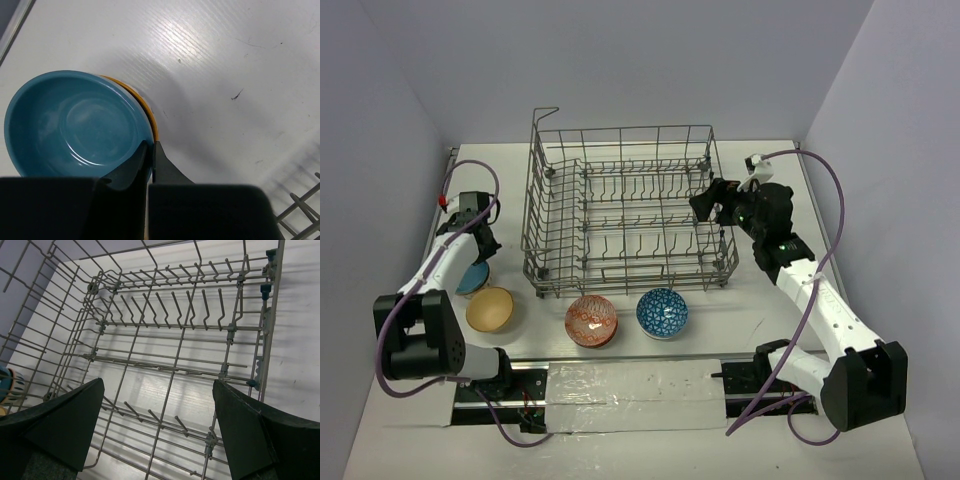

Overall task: Load the bowls into the dish rack
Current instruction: Pick up the bowl from the bowl.

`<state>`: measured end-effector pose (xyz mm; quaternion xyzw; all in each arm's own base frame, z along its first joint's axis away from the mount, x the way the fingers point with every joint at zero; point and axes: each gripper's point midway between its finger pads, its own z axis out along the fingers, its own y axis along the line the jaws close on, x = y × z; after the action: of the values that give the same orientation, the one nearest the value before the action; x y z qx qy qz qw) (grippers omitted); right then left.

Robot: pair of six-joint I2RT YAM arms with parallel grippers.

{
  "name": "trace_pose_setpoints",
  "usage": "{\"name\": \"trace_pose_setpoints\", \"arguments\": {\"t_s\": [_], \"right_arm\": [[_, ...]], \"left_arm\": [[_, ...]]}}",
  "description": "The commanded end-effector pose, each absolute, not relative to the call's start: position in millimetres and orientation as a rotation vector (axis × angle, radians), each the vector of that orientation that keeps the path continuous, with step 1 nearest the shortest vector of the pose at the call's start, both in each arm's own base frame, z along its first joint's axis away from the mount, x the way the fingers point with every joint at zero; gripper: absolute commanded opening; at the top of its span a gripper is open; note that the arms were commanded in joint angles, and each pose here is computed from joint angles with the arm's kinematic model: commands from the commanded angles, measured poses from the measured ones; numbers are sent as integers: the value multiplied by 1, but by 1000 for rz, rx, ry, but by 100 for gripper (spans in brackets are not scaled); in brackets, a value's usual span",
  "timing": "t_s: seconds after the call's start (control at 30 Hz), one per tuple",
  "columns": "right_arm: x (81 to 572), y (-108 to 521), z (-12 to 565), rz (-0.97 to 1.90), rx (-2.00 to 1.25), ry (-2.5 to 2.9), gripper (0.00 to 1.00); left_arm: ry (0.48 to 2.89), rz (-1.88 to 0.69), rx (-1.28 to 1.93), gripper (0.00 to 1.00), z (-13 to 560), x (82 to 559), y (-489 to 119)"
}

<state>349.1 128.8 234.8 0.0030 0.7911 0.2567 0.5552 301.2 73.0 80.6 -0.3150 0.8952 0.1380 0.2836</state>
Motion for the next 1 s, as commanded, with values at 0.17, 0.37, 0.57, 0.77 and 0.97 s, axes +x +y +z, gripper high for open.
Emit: {"name": "trace_pose_setpoints", "arguments": {"t_s": [0.17, 0.37, 0.57, 0.77, 0.97], "right_arm": [[357, 129, 260, 607, -13, 1813, 96], [357, 130, 259, 608, -16, 1817, 96], [356, 131, 258, 614, -19, 1821, 96], [356, 131, 258, 618, -20, 1821, 96], [355, 132, 259, 623, -24, 1820, 96]], "left_arm": [[2255, 395, -883, 0, 118, 306, 84], [2227, 389, -893, 0, 127, 308, 85], [2169, 402, -904, 0, 147, 312, 85], [2113, 418, -885, 0, 175, 319, 80], [2069, 404, -848, 0, 203, 329, 62]]}}
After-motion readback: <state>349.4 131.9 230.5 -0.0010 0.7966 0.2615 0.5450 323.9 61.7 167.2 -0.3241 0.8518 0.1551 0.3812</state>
